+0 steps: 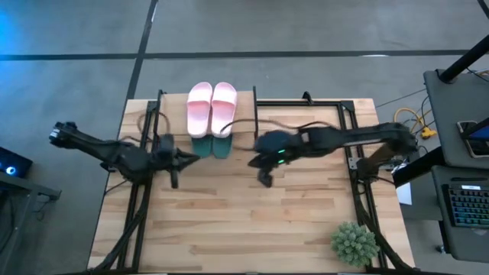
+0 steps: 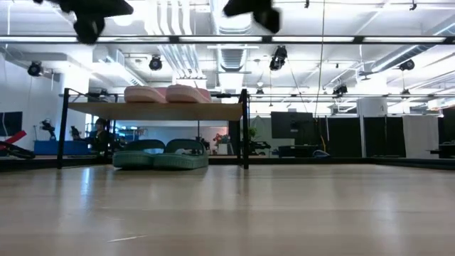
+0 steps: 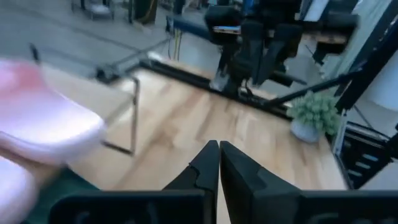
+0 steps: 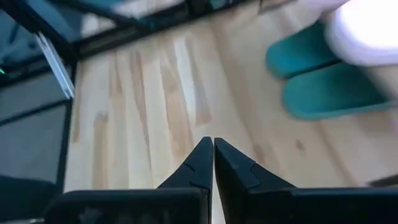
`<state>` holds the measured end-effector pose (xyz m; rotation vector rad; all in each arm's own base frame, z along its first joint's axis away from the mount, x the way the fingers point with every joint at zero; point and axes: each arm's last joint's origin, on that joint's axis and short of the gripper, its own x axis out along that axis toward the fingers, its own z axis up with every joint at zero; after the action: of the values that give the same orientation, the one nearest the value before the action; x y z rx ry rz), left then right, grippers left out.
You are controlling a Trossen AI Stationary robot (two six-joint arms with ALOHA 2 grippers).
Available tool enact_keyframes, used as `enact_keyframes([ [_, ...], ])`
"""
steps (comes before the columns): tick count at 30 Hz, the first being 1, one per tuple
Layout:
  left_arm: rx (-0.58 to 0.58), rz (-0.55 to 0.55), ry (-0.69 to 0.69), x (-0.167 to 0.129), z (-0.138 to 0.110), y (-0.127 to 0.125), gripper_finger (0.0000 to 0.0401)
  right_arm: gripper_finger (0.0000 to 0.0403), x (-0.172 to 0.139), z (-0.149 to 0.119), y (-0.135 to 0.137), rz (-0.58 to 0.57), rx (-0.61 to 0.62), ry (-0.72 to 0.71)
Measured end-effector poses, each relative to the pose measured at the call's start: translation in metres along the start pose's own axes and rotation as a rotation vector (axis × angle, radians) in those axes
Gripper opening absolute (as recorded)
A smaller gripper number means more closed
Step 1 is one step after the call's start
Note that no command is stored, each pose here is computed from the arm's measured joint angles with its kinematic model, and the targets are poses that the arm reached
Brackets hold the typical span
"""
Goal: Pick and place slides into the shelf
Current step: Return to Home Position
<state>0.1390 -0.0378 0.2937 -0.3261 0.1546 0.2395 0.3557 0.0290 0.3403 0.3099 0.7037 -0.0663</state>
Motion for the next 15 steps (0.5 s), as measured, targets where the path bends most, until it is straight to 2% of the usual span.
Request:
enact_keyframes([
  [3,0.059,0.025,0.034,-0.017,-0.002,0.014,0.0,0.0009,-0.032,-0.017,-0.013,-0.022,0.019,-0.033],
  [6,-0.003,0.051,0.081,-0.025,-0.021,0.028,0.0,0.0009,-0.042,-0.052,-0.035,-0.065,0.121,-0.028],
  [8,-0.066,0.012,0.027,-0.035,-0.024,0.037,0.0,0.0009,-0.046,-0.07,-0.046,-0.047,0.196,-0.086],
  [11,-0.144,-0.109,-0.065,-0.049,-0.021,0.043,0.0,0.0009,-0.065,-0.084,-0.053,-0.014,0.281,-0.189],
  [15,-0.174,-0.136,-0.11,-0.066,-0.021,0.055,0.0,0.0009,-0.09,-0.108,-0.063,-0.037,0.321,-0.185],
])
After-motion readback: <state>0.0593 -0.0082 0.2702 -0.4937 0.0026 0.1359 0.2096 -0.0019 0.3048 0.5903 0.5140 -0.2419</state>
